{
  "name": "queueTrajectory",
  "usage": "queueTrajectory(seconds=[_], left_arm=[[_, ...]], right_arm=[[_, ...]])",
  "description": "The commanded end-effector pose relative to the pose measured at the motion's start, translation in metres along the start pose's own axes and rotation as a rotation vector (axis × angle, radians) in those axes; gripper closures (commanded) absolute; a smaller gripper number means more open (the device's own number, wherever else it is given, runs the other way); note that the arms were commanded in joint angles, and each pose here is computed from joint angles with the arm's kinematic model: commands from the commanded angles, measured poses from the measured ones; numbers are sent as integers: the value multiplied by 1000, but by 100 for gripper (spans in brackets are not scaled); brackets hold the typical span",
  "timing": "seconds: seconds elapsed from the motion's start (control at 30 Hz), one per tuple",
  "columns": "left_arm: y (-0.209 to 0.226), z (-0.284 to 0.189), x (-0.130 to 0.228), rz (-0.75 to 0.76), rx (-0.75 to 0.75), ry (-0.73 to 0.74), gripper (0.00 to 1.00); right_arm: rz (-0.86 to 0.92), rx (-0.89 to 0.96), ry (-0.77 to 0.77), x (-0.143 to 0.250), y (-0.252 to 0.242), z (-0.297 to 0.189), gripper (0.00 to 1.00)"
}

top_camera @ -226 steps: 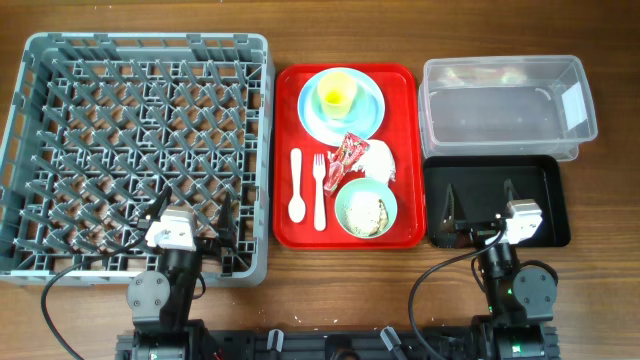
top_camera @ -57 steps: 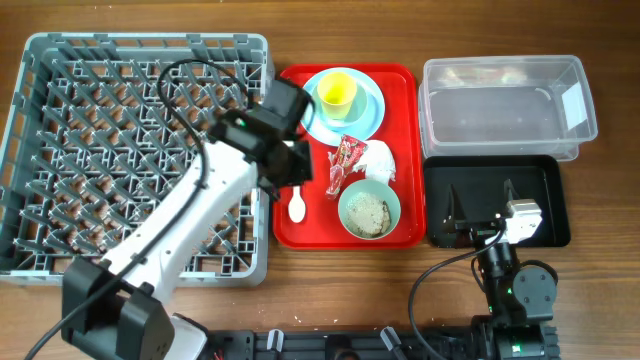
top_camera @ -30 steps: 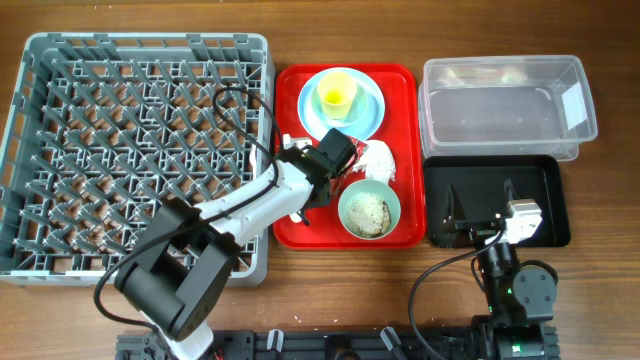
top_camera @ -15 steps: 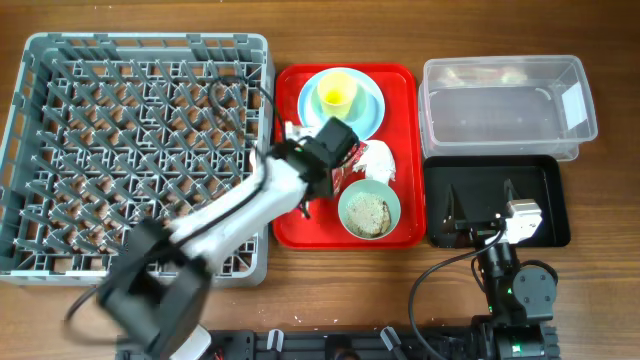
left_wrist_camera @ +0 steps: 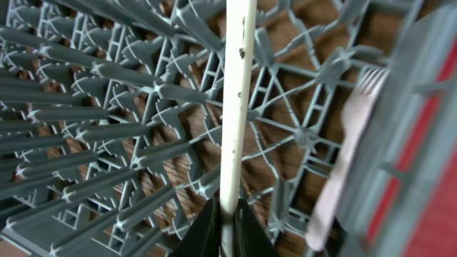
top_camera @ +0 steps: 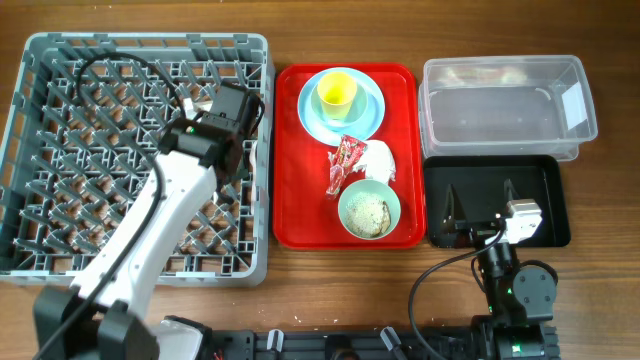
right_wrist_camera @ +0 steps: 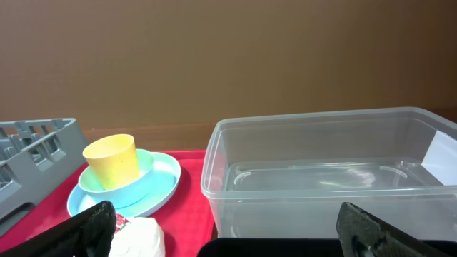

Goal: Sort waste into correct bins and load items into the dishwasher rack

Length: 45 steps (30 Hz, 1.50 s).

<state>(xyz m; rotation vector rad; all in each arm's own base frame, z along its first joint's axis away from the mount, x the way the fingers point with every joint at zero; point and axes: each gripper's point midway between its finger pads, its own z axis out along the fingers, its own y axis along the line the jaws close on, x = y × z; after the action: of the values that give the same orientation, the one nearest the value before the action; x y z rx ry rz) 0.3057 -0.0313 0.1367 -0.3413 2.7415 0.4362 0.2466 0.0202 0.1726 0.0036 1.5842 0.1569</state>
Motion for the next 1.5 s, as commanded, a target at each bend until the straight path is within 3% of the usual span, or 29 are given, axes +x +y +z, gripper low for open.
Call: queueTrajectory(seconds=[0.0, 0.1, 0.2, 0.33, 0.47, 0.63, 0.77, 0.83, 1.03, 1.1, 1.13, 1.2, 1.3, 1.33, 1.43, 1.47], left_arm=[[-6, 29, 13, 119, -50, 93, 91], [-11, 44, 21, 143, -67, 148, 85], [-11, 45, 21, 145, -70, 151, 63], [-9, 35, 16, 138, -63, 137, 62], [-8, -19, -8, 69, 21, 62, 62], [-96, -99, 12, 92, 608, 102, 60], [-153, -112, 60, 293, 679, 140, 55], [-172, -102, 75, 318, 637, 135, 46], [-219, -89, 34, 256, 652, -66, 40], [-222, -76, 27, 247, 604, -94, 22], [-223, -72, 22, 238, 585, -116, 7], [-218, -70, 15, 226, 549, -148, 0], [-216, -69, 15, 225, 538, -152, 0], [-216, -68, 18, 231, 543, -138, 5], [-217, -49, 36, 251, 520, -76, 41], [-219, -32, 46, 252, 502, -54, 41]], right_arm=[[-14, -21, -2, 0, 4, 0, 0], [-14, -21, -2, 0, 4, 0, 0], [-14, -21, -2, 0, 4, 0, 0], [-14, -21, -2, 0, 4, 0, 0], [-14, -21, -2, 0, 4, 0, 0], [-14, -21, -2, 0, 4, 0, 0], [-14, -21, -2, 0, 4, 0, 0], [-14, -21, -2, 0, 4, 0, 0], [-14, -21, -2, 0, 4, 0, 0], [-14, -21, -2, 0, 4, 0, 0], [-14, -21, -2, 0, 4, 0, 0], [-14, -21, -2, 0, 4, 0, 0], [-14, -21, -2, 0, 4, 0, 0], [-14, -21, -2, 0, 4, 0, 0], [-14, -21, -2, 0, 4, 0, 0], [-14, -21, -2, 0, 4, 0, 0]])
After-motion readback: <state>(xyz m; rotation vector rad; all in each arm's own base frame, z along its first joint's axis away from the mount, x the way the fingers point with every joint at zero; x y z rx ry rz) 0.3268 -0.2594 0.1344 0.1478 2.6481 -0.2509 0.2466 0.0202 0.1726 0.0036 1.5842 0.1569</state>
